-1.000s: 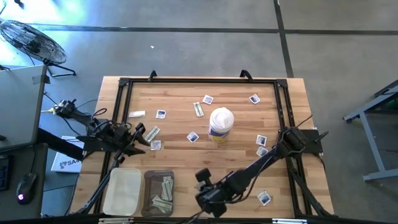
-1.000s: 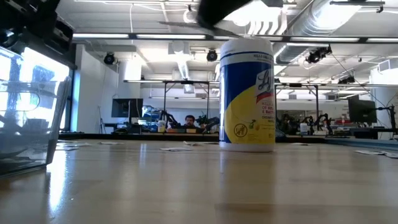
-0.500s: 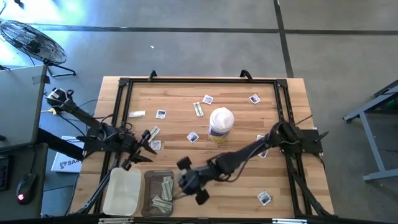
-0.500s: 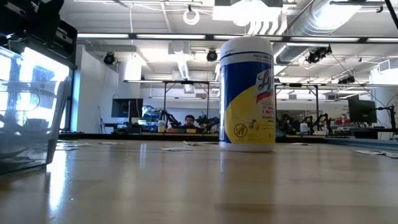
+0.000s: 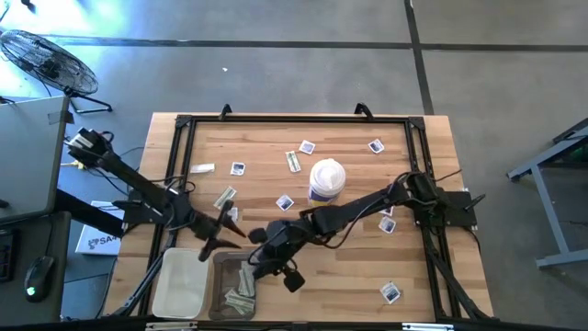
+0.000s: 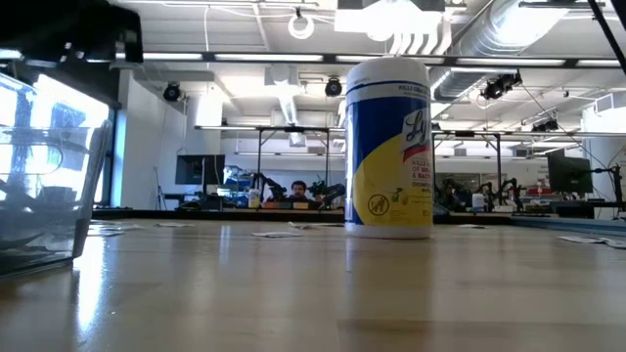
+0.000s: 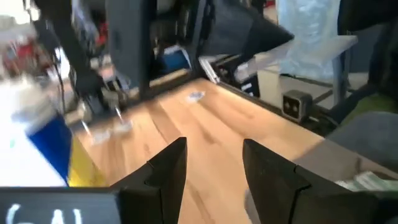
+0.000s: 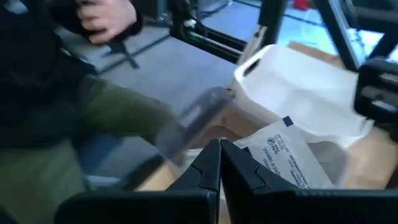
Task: Pick & Place First Aid Supplies
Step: Put the alcohol pad into the white bin
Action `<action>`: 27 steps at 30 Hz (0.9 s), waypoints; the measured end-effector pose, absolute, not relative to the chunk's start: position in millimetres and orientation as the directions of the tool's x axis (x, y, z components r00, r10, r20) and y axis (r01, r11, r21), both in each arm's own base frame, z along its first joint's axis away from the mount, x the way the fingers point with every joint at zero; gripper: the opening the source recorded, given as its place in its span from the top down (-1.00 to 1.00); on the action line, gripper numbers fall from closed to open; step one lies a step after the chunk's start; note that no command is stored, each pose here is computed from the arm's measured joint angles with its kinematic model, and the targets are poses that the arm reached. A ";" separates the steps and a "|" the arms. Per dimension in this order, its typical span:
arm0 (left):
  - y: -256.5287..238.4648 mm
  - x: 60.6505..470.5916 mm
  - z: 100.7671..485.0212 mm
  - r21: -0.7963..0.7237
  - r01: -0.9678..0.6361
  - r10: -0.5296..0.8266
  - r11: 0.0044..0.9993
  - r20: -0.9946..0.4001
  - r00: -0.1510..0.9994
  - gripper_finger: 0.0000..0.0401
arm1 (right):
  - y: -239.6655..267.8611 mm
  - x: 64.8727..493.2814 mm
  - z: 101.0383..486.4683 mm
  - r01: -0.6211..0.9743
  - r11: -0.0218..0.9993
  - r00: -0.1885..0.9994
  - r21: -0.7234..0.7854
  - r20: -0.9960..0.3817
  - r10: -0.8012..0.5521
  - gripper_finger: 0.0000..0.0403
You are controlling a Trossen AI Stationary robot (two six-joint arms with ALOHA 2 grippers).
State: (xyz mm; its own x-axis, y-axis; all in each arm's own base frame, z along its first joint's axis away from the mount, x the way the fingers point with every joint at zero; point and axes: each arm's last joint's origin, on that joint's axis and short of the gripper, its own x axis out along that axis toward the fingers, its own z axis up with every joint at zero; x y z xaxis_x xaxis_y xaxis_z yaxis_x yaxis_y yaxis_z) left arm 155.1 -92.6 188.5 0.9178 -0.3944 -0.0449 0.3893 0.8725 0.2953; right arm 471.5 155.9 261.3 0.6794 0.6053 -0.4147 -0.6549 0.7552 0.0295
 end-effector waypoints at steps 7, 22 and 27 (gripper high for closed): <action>-108.9 177.9 208.0 0.439 0.415 -0.447 0.797 -0.036 0.894 0.23 | 154.6 473.1 265.3 -0.661 0.740 0.661 0.126 -0.370 0.653 1.00; -134.9 188.1 217.5 0.527 0.519 -0.589 0.673 -0.041 0.807 0.23 | 153.6 475.0 266.8 -0.600 0.787 0.709 0.144 -0.361 0.606 1.00; -141.6 183.2 219.4 0.584 0.469 -0.563 0.662 -0.024 0.826 0.23 | 150.3 477.9 271.4 -0.599 0.791 0.731 0.124 -0.317 0.604 1.00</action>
State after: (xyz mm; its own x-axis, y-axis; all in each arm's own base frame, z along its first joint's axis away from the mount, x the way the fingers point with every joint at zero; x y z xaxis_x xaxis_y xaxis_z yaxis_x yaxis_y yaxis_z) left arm 183.2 -141.6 219.4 0.8259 -0.5633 -0.0238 0.4686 0.6625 0.5844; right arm 477.9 150.3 271.4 0.7313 0.6040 -0.3168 -0.5994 0.7908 0.1240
